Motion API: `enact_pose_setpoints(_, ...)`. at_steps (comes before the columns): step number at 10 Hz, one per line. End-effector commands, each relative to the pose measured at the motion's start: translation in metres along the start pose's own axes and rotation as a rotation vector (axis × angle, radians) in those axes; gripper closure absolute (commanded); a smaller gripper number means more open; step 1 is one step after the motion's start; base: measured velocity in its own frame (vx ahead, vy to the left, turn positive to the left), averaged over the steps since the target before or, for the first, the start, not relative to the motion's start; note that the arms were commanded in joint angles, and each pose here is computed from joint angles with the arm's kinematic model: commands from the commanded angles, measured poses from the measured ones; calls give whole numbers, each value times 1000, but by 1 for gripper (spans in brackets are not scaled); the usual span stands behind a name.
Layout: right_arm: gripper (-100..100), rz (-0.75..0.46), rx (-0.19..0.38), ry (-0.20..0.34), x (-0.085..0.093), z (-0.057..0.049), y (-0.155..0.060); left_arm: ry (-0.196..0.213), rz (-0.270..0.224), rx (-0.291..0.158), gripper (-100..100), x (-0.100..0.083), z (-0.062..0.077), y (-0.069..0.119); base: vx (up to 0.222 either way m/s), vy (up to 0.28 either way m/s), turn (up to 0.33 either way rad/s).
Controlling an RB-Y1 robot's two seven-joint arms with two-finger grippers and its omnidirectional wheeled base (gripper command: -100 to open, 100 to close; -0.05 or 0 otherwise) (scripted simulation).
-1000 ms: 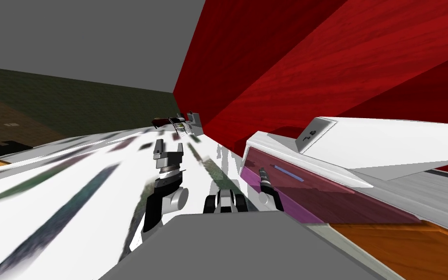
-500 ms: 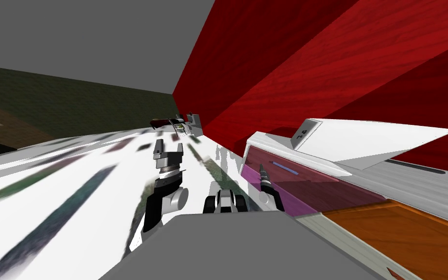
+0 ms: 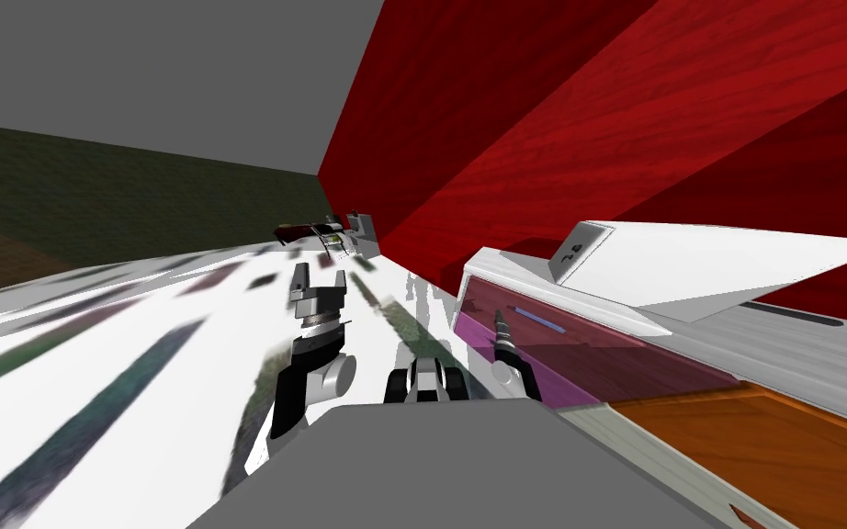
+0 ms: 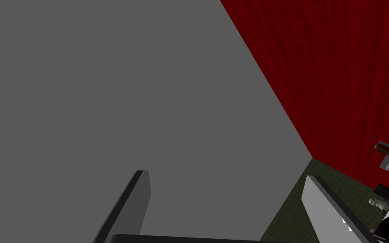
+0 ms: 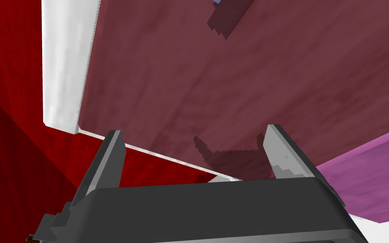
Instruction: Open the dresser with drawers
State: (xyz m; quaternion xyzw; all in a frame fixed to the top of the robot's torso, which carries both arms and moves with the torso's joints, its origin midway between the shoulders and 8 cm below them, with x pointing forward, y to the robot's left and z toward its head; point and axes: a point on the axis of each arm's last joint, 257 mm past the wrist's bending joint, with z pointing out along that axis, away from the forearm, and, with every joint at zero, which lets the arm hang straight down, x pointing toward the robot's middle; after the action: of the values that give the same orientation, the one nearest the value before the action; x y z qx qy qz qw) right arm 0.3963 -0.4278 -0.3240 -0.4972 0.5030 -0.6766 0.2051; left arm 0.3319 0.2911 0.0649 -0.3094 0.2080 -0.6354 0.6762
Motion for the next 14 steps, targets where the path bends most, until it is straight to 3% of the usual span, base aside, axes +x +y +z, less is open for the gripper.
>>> enact_pose_setpoints(1, -100, 72, -17, 11, 6, -1, 0, 0, 0, 0, 0, 0, 0, 0, 34, -4, -52)
enact_pose_setpoints(14, -100, 496, -90, 64, 36, -10, -3, 0, 0, 0, 0, 0, 0, 0, 52, -12, -62)
